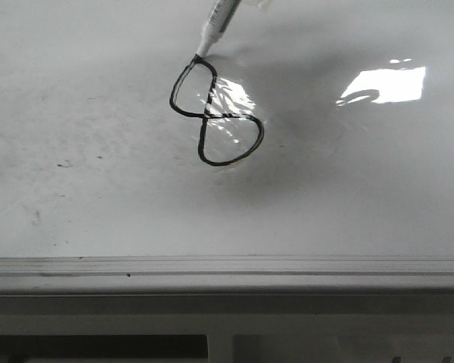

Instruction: Write number 8 on whiteboard

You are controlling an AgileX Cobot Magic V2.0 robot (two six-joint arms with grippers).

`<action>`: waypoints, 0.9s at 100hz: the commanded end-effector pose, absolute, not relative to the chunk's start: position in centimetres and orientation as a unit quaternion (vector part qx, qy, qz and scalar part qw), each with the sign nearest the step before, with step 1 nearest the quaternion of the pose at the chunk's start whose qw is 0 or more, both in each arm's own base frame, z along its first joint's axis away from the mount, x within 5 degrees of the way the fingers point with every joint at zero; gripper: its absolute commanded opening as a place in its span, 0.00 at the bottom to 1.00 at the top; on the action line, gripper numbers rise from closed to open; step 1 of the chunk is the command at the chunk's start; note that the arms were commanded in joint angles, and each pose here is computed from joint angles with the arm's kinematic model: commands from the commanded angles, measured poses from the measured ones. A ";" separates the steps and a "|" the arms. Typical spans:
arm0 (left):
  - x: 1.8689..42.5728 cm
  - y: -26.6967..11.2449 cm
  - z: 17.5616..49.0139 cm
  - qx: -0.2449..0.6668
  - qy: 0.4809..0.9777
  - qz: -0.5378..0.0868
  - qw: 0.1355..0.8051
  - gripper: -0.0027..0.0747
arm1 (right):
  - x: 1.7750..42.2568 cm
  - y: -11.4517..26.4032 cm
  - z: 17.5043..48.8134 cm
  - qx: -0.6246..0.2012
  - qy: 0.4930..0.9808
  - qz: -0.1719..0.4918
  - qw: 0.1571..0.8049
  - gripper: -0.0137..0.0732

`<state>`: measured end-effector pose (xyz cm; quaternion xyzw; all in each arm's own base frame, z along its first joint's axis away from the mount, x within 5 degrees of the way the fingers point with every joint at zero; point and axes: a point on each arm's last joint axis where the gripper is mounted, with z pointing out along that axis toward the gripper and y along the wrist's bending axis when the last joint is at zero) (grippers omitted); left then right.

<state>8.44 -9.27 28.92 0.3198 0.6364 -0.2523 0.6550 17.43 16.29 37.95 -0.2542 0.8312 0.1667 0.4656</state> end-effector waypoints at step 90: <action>11.0 -16.8 26.5 0.429 0.607 -0.268 0.613 0.51 | 13.4 21.8 36.9 -0.342 0.821 0.229 0.396 0.10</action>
